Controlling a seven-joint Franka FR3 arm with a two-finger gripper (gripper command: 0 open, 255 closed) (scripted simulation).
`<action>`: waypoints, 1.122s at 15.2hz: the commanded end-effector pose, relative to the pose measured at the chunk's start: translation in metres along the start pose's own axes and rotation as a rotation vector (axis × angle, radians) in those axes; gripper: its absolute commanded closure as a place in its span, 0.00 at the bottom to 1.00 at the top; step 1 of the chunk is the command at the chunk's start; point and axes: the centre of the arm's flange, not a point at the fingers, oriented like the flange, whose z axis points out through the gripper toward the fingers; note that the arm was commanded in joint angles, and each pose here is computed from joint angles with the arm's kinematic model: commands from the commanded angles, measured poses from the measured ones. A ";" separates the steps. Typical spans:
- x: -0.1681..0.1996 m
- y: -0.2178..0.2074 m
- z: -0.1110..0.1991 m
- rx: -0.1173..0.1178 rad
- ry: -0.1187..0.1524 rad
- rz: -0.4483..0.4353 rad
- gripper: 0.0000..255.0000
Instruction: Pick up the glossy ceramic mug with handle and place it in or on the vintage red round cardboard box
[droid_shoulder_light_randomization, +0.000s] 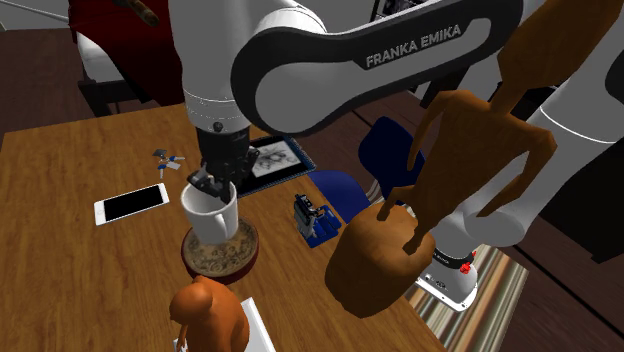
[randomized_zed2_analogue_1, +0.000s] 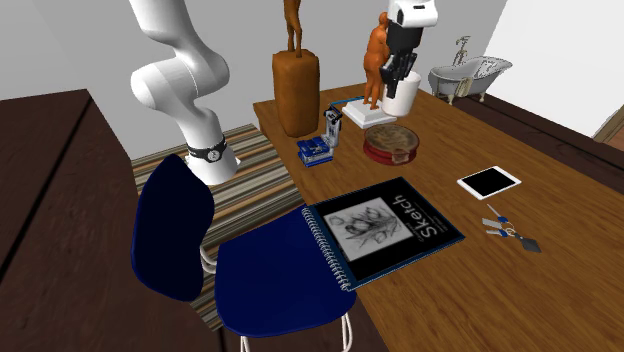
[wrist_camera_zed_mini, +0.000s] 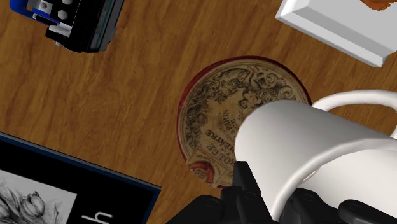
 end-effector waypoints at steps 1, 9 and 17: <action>0.000 0.000 0.011 0.000 0.000 0.000 1.00; 0.000 0.003 0.053 0.000 0.000 0.000 1.00; 0.000 0.004 0.077 0.000 0.000 0.000 1.00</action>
